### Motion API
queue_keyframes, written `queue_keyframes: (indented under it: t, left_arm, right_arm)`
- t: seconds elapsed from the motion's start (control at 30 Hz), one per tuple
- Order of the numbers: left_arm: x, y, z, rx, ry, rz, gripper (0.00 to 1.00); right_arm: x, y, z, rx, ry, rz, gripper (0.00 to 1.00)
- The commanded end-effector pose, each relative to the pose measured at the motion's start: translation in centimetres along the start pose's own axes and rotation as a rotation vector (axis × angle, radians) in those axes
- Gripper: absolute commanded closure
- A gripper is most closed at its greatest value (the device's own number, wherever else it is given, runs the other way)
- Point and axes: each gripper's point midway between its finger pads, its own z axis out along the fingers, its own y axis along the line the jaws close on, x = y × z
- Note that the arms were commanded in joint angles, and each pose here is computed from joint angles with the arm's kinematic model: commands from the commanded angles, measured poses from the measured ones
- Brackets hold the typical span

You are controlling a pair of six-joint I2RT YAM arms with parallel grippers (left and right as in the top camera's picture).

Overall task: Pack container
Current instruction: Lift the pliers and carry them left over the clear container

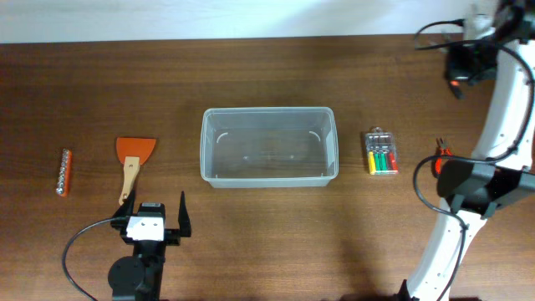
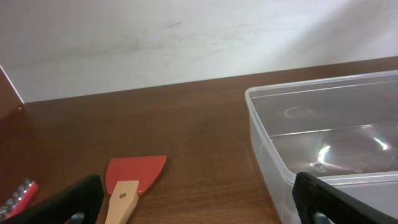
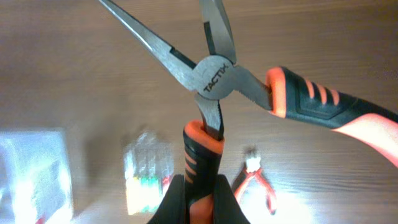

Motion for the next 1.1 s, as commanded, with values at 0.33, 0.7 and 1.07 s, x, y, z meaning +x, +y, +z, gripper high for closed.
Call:
queue_keyframes:
  t: [0.33,0.7,1.07]
  left_arm:
    - [0.1,0.2,0.0,-0.012,-0.001,0.012,0.01]
    - [0.1,0.2,0.0,-0.012,-0.001,0.012,0.01]
    - [0.1,0.2,0.0,-0.012,-0.001,0.012,0.01]
  right_arm:
    - [0.2,21.3,-5.4,-0.135,-0.122,-0.504,0.95]
    - [8.5,30.3,-5.3,-0.142,0.041,-0.751,0.95]
    - [12.3,31.3,-0.8,-0.191,0.195,-0.805,0.94]
